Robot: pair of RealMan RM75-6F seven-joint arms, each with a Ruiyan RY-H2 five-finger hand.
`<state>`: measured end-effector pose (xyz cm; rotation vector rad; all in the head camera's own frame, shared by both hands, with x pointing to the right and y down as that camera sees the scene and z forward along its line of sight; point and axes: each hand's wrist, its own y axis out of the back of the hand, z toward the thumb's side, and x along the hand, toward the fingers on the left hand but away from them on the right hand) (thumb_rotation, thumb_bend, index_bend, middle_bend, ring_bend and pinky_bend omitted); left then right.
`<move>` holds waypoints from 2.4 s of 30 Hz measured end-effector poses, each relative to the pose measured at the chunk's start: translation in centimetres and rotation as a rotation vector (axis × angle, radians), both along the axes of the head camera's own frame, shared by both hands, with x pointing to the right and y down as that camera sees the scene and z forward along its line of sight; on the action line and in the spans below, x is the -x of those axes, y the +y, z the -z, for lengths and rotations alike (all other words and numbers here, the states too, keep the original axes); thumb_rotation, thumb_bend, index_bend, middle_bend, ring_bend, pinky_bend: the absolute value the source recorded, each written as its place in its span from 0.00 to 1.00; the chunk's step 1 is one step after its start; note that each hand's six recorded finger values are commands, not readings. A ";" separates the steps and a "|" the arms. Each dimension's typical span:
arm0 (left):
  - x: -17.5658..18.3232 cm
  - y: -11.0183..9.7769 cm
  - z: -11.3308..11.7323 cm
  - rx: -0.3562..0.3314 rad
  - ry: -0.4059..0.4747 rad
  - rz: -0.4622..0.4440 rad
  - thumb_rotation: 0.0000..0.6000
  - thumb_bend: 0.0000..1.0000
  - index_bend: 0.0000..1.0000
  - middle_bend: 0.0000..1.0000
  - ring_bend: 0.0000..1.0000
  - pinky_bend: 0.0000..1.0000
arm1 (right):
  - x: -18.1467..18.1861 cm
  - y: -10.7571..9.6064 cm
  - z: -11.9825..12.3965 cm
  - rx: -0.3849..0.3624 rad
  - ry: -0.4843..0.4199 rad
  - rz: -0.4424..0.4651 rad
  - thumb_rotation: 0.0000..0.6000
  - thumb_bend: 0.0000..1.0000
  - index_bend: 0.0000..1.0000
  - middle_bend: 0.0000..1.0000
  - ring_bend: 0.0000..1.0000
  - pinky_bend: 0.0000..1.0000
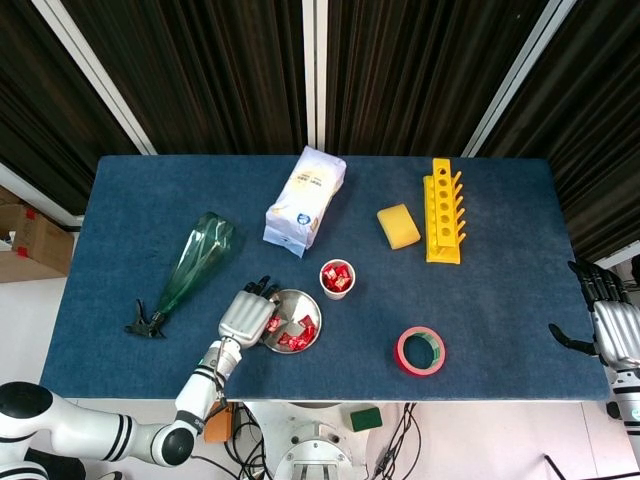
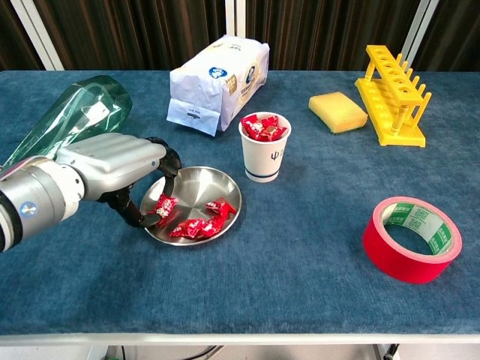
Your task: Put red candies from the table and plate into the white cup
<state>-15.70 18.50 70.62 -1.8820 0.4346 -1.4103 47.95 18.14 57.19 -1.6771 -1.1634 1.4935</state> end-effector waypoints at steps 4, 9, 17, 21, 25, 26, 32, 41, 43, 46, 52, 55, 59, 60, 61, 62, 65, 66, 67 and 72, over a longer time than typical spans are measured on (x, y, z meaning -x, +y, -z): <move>0.0 -0.1 0.2 -0.002 0.012 0.008 1.00 0.30 0.60 0.19 0.02 0.20 | 0.0 0.0 -0.1 0.000 0.001 -0.001 1.00 0.22 0.00 0.00 0.00 0.00; -0.3 -0.7 1.3 -0.012 0.059 0.029 1.00 0.30 0.60 0.20 0.03 0.20 | 0.1 -0.1 -0.2 0.004 0.003 0.000 1.00 0.22 0.00 0.00 0.00 0.00; -2.2 -3.6 4.8 -0.066 0.177 0.059 1.00 0.30 0.60 0.20 0.03 0.20 | 0.1 -0.1 -0.3 0.008 0.005 -0.001 1.00 0.22 0.00 0.00 0.00 0.00; -4.4 -5.4 6.2 -0.113 0.203 0.033 1.00 0.31 0.60 0.20 0.03 0.20 | 0.0 -0.2 -0.2 0.004 0.004 -0.002 1.00 0.22 0.00 0.00 0.00 0.00; -6.8 -7.0 6.8 -0.132 0.216 0.036 1.00 0.31 0.60 0.20 0.03 0.20 | -0.1 -0.2 -0.1 0.000 0.001 -0.006 1.00 0.22 0.00 0.00 0.00 0.00; -7.3 -7.4 6.7 -0.135 0.217 0.040 1.00 0.31 0.60 0.20 0.03 0.20 | -0.1 -0.2 -0.1 0.000 0.000 -0.006 1.00 0.22 0.00 0.00 0.00 0.00; -9.0 -9.1 5.2 -0.153 0.195 0.075 1.00 0.31 0.59 0.20 0.03 0.20 | -0.2 -0.2 0.0 0.001 -0.007 -0.007 1.00 0.22 0.00 0.00 0.00 0.00; -10.3 -8.7 3.5 -0.129 0.189 0.072 1.00 0.31 0.59 0.20 0.03 0.20 | -0.2 -0.2 0.1 0.000 -0.012 -0.002 1.00 0.22 0.00 0.00 0.00 0.00; -10.5 -8.6 3.4 -0.127 0.194 0.070 1.00 0.31 0.57 0.20 0.03 0.20 | -0.2 -0.2 0.1 0.002 -0.012 -0.001 1.00 0.22 0.00 0.00 0.00 0.00; -10.3 -8.7 3.4 -0.130 0.191 0.073 1.00 0.31 0.50 0.20 0.03 0.20 | -0.2 -0.2 0.1 0.001 -0.012 -0.003 1.00 0.22 0.00 0.00 0.00 0.00; -9.7 -8.7 3.4 -0.123 0.185 0.073 1.00 0.31 0.36 0.20 0.03 0.19 | -0.2 -0.2 0.0 0.002 -0.010 -0.003 1.00 0.22 0.00 0.00 0.00 0.00; -9.6 -8.5 3.5 -0.122 0.183 0.065 1.00 0.31 0.32 0.20 0.03 0.19 | -0.3 -0.2 0.1 -0.001 -0.009 -0.005 1.00 0.22 0.00 0.00 0.00 0.00; -9.5 -8.4 3.8 -0.118 0.190 0.062 1.00 0.31 0.32 0.20 0.03 0.19 | -0.3 -0.2 0.3 -0.007 -0.010 -0.007 1.00 0.22 0.00 0.00 0.00 0.00; -9.5 -8.3 4.1 -0.119 0.194 0.062 1.00 0.30 0.32 0.20 0.03 0.19 | -0.4 -0.2 0.3 -0.007 -0.009 -0.007 1.00 0.22 0.00 0.00 0.00 0.00; -9.4 -8.3 4.3 -0.120 0.198 0.062 1.00 0.30 0.32 0.20 0.03 0.19 | -0.4 -0.2 0.3 -0.007 -0.008 -0.008 1.00 0.22 0.00 0.00 0.00 0.00; -9.3 -8.2 4.5 -0.121 0.204 0.063 1.00 0.30 0.32 0.20 0.03 0.19 | -0.4 -0.2 0.3 -0.006 -0.008 -0.009 1.00 0.22 0.00 0.00 0.00 0.00; -8.9 -7.9 5.7 -0.128 0.230 0.069 1.00 0.29 0.31 0.20 0.03 0.19 | -0.4 -0.3 0.1 0.000 -0.004 -0.009 1.00 0.22 0.00 0.00 0.00 0.00; -8.5 -7.7 6.2 -0.133 0.243 0.075 1.00 0.29 0.30 0.20 0.03 0.19 | -0.4 -0.3 0.0 0.003 -0.002 -0.008 1.00 0.22 0.00 0.00 0.00 0.00; -8.2 -7.6 6.6 -0.136 0.253 0.080 1.00 0.29 0.30 0.20 0.04 0.19 | -0.3 -0.3 -0.1 0.005 0.000 -0.006 1.00 0.22 0.00 0.00 0.00 0.00; -5.2 -7.2 8.7 -0.175 0.298 0.126 1.00 0.27 0.29 0.20 0.07 0.22 | 0.0 -0.2 -0.3 0.007 0.004 0.000 1.00 0.22 0.00 0.00 0.00 0.00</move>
